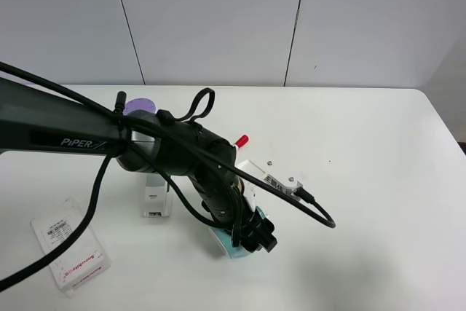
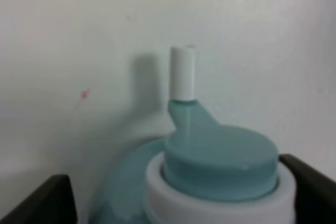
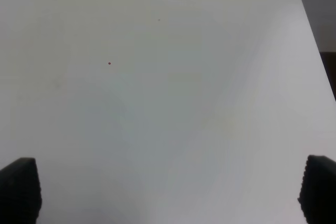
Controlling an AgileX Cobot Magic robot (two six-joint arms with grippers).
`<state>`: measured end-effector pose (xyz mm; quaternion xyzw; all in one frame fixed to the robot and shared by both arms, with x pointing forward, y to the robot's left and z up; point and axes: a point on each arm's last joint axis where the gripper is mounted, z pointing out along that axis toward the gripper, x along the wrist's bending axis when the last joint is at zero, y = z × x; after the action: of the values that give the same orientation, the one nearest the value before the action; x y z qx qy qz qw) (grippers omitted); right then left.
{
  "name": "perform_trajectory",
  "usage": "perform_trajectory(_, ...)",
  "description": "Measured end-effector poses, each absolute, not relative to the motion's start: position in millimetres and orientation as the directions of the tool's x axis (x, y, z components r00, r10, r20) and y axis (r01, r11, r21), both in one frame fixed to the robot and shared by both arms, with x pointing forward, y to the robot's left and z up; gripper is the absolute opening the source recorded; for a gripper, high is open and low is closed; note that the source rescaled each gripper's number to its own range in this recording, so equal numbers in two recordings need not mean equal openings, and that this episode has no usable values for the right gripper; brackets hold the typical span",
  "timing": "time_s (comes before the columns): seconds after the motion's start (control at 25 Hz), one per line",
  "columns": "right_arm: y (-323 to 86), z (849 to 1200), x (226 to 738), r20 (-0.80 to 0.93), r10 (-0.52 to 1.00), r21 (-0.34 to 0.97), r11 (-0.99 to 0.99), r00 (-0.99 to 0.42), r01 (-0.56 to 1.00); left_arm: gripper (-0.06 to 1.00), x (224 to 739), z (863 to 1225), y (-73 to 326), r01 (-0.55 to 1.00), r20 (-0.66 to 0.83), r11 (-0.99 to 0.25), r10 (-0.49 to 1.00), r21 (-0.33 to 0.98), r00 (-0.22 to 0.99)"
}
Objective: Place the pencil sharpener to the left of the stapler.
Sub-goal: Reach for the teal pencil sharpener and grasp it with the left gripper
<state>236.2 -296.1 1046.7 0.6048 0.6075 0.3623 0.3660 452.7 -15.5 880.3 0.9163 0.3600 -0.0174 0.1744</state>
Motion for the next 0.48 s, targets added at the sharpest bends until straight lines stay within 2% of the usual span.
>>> perform_trajectory(0.28,-296.1,1046.7,236.2,-0.006,1.0,0.883,0.006,0.0,0.47,0.29,453.2,880.2,-15.1,0.655,-0.147,-0.689,0.646,0.309,0.749)
perform_trajectory(0.4,-296.1,1046.7,236.2,-0.006,1.0,0.883,0.006,0.0,0.47,0.46,453.7,880.2,-14.7,0.65,-0.141,-0.694,0.643,0.311,0.753)
perform_trajectory(0.48,-296.1,1046.7,236.2,-0.006,1.0,0.883,0.006,0.0,0.47,0.63,454.2,880.2,-14.4,0.647,-0.138,-0.696,0.641,0.312,0.755)
